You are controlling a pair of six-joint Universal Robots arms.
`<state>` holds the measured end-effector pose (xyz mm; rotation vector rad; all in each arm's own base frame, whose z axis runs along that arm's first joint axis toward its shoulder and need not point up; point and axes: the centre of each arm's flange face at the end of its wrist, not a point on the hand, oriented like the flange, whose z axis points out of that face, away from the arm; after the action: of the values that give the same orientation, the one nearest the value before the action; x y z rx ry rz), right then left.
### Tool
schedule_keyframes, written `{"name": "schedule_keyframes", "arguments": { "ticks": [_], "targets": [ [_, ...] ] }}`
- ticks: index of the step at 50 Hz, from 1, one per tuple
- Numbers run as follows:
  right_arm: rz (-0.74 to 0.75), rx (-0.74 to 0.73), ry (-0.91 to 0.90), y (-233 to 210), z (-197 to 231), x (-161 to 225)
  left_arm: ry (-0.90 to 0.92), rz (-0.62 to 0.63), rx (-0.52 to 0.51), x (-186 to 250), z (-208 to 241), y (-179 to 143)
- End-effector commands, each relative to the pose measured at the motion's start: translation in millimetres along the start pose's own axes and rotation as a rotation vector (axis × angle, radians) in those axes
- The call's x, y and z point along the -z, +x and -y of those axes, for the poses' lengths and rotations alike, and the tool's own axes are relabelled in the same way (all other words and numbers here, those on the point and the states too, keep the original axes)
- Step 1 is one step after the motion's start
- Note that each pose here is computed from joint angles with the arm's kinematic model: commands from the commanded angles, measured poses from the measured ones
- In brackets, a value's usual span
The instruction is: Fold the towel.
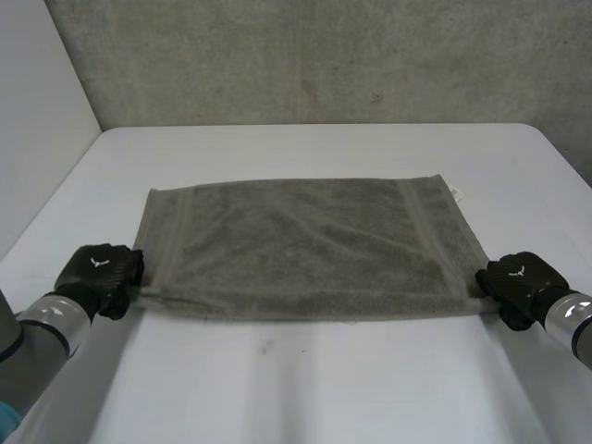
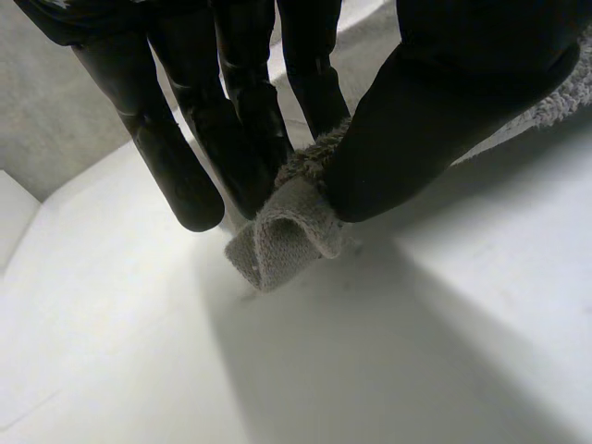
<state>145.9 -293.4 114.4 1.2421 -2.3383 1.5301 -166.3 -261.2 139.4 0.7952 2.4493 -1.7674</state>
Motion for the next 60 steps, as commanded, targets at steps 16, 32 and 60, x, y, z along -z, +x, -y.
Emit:
{"name": "schedule_keyframes", "arguments": {
  "ticks": [16, 32, 60],
  "targets": [
    [0.285, 0.214, -0.296, 10, 36, 110, -0.168, -0.134, 0.013, 76, 11, 18],
    [0.154, 0.180, -0.166, 36, 64, 64, -0.089, -0.090, -0.072, 44, 38, -5],
    [-0.128, 0.141, -0.010, 45, 84, -79, 0.010, -0.132, -0.121, -124, 60, 2]
  ]
}}
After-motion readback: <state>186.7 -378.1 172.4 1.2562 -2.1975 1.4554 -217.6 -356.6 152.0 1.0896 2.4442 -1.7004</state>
